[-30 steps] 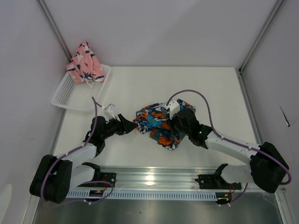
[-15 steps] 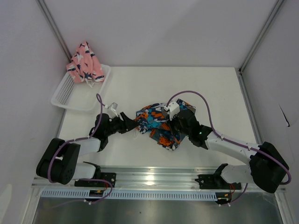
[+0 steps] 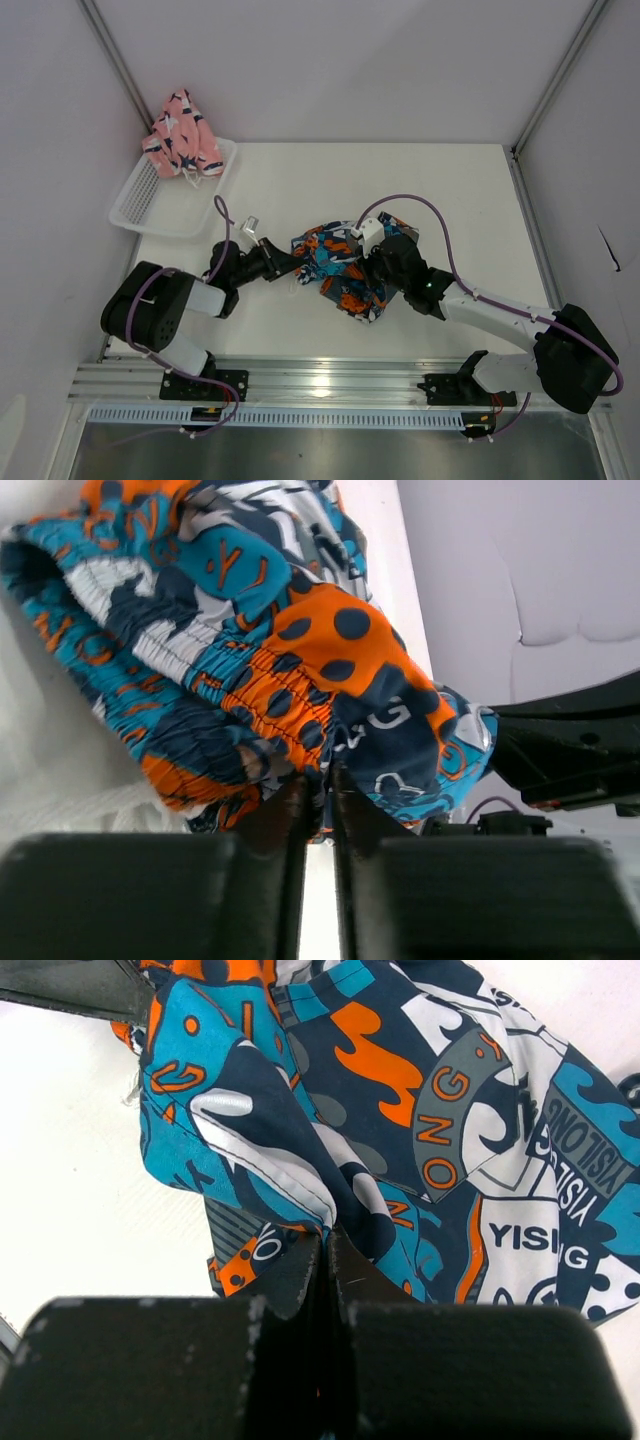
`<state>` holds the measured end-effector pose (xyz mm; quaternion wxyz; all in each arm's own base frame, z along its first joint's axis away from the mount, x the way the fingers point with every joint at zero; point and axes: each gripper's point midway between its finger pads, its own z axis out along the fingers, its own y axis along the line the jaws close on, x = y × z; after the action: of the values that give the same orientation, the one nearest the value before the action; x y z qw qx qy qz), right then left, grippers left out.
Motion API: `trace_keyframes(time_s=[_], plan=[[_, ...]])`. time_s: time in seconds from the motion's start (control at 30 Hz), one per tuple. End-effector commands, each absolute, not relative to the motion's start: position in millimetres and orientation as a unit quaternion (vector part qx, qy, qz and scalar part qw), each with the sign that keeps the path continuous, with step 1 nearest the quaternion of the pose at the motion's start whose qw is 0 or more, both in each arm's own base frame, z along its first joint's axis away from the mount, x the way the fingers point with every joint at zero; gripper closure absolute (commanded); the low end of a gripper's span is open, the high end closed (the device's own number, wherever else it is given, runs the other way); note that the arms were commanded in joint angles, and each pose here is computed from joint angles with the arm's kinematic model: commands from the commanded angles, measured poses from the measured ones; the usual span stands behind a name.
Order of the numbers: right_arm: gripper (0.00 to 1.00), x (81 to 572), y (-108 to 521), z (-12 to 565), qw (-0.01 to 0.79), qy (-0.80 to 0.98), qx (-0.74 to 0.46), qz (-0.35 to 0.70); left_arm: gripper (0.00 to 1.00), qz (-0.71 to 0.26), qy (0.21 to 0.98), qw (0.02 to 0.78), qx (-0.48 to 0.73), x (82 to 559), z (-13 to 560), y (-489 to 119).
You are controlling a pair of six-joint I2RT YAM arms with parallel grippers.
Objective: Fold and stack the shorts
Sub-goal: Flatten the shorts out
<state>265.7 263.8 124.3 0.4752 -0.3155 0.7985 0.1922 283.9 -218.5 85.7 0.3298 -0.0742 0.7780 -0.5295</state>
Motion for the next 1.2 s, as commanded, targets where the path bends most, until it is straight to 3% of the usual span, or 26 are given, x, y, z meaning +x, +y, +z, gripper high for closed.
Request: trace_keyframes(time_s=[0.0,0.03,0.37,0.5,0.6,0.63,0.73,0.8,1.17], plan=[[1.00,270.0,268.1,136.0,0.493,0.787,-0.307,0.207,0.88,-0.573,0.731,0.371,-0.031,289.5,125.2,-229.0],[1.00,270.0,268.1,136.0,0.493,0.787,-0.307,0.207,1.00,-0.574,0.729,0.373,-0.030,289.4,127.5,-229.0],[1.00,277.6,262.5,146.2,0.495,0.795,-0.291,0.194,1.00,-0.539,0.748,0.386,-0.029,288.5,150.5,-216.1],[1.00,278.6,265.7,147.2,0.482,0.803,-0.296,0.187,1.00,-0.490,0.759,0.428,-0.022,296.8,192.4,-201.5],[0.89,277.5,269.9,150.6,0.480,0.804,-0.290,0.197,1.00,-0.447,0.763,0.465,-0.027,298.8,229.3,-182.9],[0.74,275.8,271.2,150.9,0.478,0.804,-0.290,0.202,1.00,-0.429,0.776,0.461,-0.033,296.2,228.4,-174.2],[0.47,271.3,272.9,150.3,0.475,0.804,-0.292,0.206,1.00,-0.418,0.781,0.461,-0.046,298.2,245.2,-163.5],[0.38,266.1,272.5,147.8,0.472,0.804,-0.293,0.212,1.00,-0.427,0.774,0.465,-0.048,299.0,256.4,-158.5],[0.35,228.6,280.8,130.1,0.448,0.799,-0.301,0.264,1.00,-0.423,0.768,0.478,-0.051,302.3,276.3,-145.9]])
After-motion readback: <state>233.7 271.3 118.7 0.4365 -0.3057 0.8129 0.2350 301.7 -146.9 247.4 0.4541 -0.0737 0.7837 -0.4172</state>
